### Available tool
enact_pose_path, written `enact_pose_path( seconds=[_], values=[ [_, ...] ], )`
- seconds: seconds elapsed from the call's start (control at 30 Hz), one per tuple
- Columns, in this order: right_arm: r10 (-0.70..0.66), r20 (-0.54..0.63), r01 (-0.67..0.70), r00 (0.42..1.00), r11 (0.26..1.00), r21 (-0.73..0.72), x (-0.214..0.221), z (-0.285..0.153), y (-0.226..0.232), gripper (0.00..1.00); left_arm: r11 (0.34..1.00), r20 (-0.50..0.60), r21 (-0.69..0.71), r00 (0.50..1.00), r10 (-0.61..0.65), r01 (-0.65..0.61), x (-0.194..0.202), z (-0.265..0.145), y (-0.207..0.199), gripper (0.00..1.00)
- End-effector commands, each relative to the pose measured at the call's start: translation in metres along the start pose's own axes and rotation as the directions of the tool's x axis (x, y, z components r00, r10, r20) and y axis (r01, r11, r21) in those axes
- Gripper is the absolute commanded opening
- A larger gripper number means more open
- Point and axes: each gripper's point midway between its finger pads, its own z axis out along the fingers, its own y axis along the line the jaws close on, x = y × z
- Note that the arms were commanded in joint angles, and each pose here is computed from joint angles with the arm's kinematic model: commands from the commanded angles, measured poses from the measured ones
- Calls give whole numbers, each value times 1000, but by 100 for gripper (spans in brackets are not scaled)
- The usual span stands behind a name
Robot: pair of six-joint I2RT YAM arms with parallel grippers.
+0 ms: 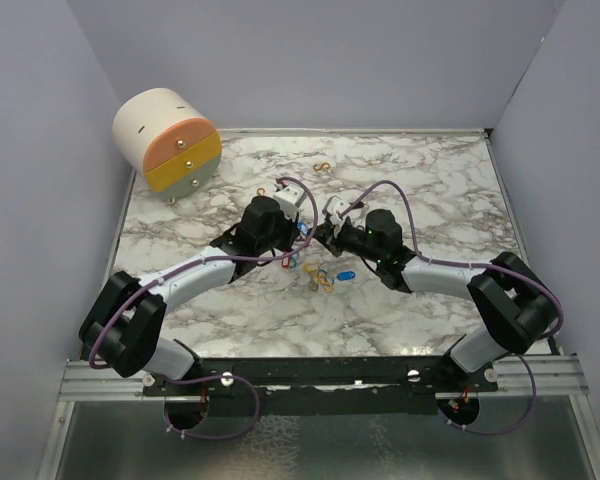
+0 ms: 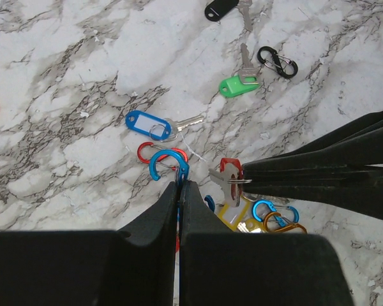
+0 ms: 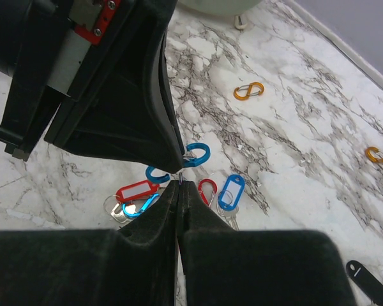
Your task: Put the keys on the keyring
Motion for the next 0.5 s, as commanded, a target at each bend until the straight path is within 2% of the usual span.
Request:
enact_pose_path(
  seconds=[0.0,0.47],
  values=[
    [-29,30,30,999,999,-32,-11,3,1,1,999,45,14,999,29,-30,-20,2,-7,0],
    [-27,-14,27,1000,998,-58,3,11,3,1,999,55,13,997,45,-45,-24,-1,-13,0]
  ],
)
